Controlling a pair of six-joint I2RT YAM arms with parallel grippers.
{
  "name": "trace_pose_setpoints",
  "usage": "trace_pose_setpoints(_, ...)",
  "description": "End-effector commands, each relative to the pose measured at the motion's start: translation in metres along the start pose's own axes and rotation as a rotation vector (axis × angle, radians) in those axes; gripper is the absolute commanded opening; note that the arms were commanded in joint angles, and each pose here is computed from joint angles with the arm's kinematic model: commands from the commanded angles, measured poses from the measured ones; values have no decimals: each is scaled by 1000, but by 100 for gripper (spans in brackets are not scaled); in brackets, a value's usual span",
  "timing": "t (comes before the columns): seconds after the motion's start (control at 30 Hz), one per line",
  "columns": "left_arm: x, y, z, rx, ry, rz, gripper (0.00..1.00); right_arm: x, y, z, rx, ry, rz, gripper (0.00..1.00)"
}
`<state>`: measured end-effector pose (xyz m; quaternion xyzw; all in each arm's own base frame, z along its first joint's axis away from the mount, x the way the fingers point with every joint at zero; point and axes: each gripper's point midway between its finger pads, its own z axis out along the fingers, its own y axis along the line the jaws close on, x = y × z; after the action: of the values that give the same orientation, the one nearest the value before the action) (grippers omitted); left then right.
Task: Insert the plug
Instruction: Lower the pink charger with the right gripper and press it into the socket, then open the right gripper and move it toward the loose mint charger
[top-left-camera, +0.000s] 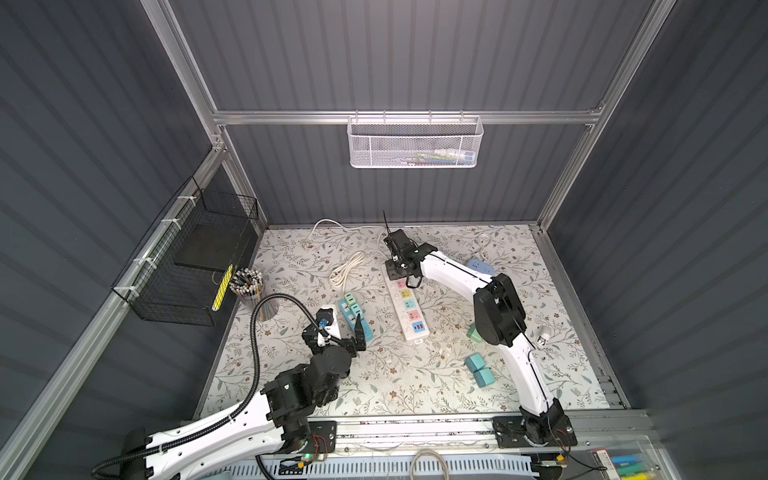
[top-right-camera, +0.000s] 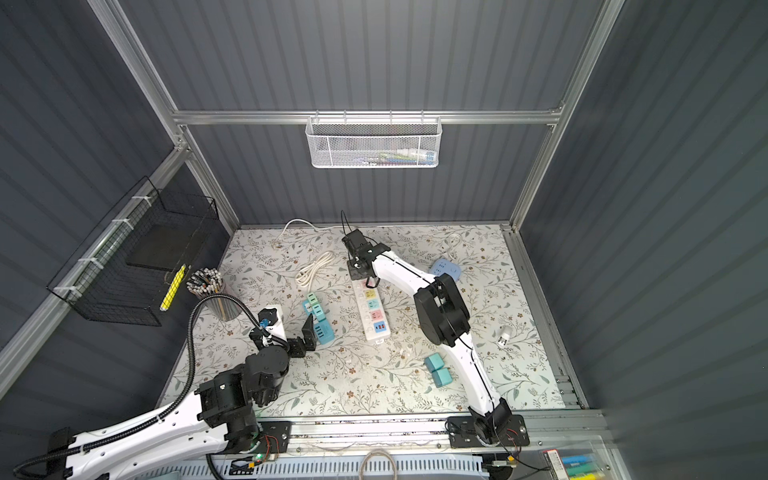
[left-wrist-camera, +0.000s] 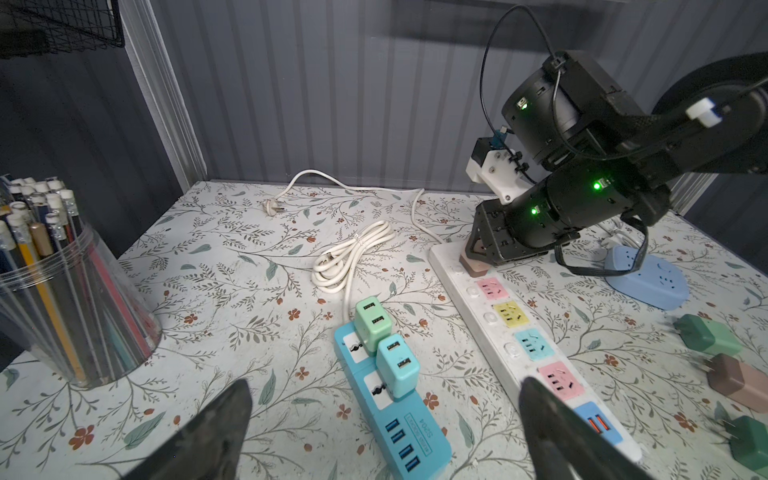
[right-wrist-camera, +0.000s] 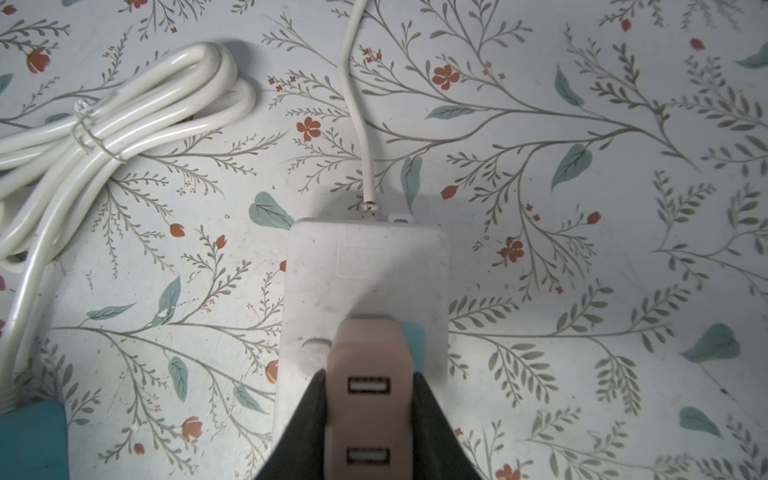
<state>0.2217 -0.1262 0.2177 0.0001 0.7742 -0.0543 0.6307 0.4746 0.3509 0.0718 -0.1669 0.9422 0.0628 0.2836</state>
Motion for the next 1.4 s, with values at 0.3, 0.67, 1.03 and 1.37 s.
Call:
trace_pose_setpoints(0.3, -21, 2, -6, 5, -5, -28, 100, 28, 4, -18, -37, 182, -35, 54)
trace_pose_setpoints(0.67, -31, -8, -3, 10, -7, -7, 100, -26, -16, -44, -39, 36, -4, 55)
trace_pose_setpoints(1.03, -33, -15, 3, -1, -7, 19, 100, -14, -31, -11, -28, 92, 18, 54)
trace_pose_setpoints(1.37, -35, -16, 10, -9, 0, 25, 100, 11, -38, -1, -8, 141, 46, 53)
